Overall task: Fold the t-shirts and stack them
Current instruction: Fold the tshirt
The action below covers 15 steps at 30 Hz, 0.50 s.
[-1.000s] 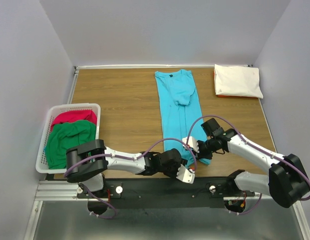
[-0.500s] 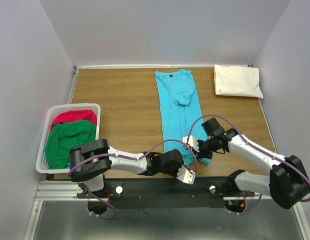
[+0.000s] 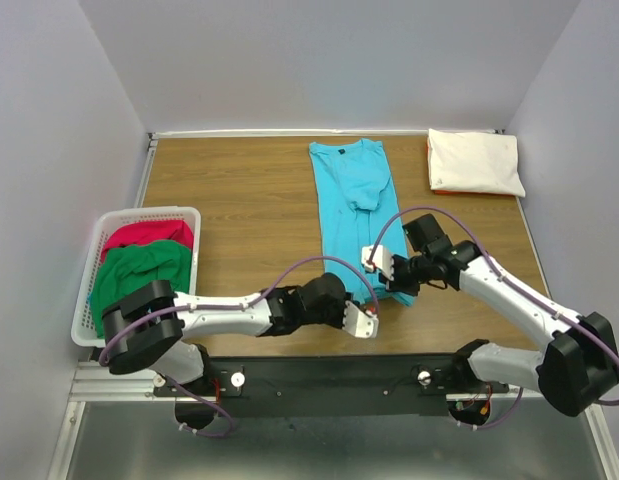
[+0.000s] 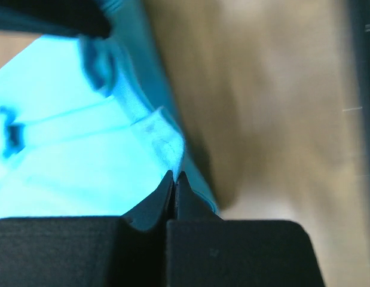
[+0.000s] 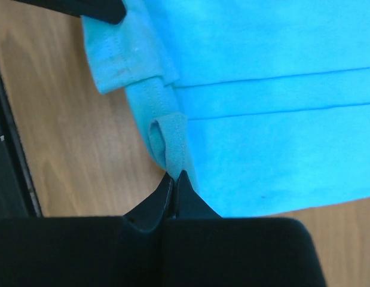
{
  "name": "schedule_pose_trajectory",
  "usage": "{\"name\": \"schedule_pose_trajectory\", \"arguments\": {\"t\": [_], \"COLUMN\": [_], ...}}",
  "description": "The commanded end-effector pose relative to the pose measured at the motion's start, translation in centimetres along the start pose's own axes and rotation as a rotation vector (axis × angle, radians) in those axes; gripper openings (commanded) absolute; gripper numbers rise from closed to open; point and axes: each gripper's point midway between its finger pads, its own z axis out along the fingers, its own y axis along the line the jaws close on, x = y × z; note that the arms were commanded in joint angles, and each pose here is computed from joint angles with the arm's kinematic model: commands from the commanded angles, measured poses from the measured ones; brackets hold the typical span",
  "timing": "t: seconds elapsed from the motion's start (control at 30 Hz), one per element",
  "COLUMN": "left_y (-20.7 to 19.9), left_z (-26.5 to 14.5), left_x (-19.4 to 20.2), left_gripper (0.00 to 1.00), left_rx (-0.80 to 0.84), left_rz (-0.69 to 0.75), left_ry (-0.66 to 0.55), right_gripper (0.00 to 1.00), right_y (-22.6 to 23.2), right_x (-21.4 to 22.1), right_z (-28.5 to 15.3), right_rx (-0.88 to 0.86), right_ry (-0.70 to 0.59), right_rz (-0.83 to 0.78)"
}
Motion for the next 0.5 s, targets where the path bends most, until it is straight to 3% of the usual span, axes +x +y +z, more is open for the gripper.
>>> {"name": "schedule_pose_trajectory", "arguments": {"t": [0.0,0.23,0.47], "left_y": [5.6,15.3,21.9], "left_z": [-1.3,-1.5,0.9], "left_x": [1.4,3.7,7.2], "left_gripper": [0.00,0.00,0.00], "left_rx": [-0.156,-0.312,-0.362], "left_rz": [-0.017,-0.052,-0.056], "left_ry": [0.020,0.019,0.062], "right_gripper": [0.00,0.01,0.00], "right_y": [-4.1,-11.8,-18.8], "right_x": [-1.7,-1.9,-0.7], "right_z": [-1.0,-1.1,0.3], "right_rx": [0.102,0.225,0.268], "right_ry": [0.017,0.078,0.101], "right_rz": [0.033,0.069,0.147]}}
